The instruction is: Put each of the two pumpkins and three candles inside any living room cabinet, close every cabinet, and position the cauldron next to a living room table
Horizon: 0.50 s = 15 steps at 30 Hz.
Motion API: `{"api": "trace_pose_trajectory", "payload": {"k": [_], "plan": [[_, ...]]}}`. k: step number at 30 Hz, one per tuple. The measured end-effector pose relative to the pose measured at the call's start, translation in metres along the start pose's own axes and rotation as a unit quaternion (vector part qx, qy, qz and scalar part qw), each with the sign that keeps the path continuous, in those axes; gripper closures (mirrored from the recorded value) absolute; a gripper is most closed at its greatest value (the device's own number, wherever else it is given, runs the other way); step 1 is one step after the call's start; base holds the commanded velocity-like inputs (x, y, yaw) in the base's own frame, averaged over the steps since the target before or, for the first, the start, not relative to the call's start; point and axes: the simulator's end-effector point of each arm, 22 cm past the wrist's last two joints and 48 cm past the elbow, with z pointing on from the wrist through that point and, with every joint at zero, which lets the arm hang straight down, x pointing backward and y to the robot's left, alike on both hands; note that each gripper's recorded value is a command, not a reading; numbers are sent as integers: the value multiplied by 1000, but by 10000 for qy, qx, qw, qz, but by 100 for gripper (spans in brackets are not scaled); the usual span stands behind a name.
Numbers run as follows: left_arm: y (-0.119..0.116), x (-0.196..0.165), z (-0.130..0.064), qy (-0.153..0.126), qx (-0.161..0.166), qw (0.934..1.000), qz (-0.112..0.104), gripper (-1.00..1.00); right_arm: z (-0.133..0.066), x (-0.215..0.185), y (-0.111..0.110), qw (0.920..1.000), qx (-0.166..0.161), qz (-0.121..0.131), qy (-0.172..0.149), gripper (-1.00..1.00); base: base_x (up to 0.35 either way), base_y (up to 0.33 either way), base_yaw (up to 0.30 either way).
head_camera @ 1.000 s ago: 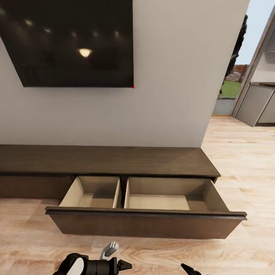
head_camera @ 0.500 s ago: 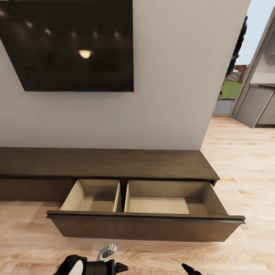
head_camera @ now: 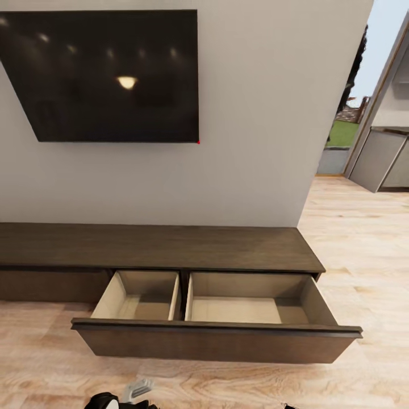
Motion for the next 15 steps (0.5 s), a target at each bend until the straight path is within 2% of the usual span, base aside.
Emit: {"api": "trace_pose_trajectory", "payload": {"k": [3, 5, 11, 15], "plan": [[5, -3, -6, -32, -114, 9999, -10, -100, -5, -2, -9, 9995, 325, -4, -4, -100, 0, 0, 0], [5, -4, -10, -40, -142, 9999, -12, -100, -8, -3, -11, 9991, 425, -7, -8, -100, 0, 0, 0], [5, -8, -22, -42, -171, 9998, -11, -100, -17, -15, -4, 9986, 469, -102, -201, -100, 0, 0, 6], [11, -10, -25, -53, -212, 9998, -15, -100, -19, -19, -2, 9984, 463, -162, -276, -100, 0, 0, 145]]}}
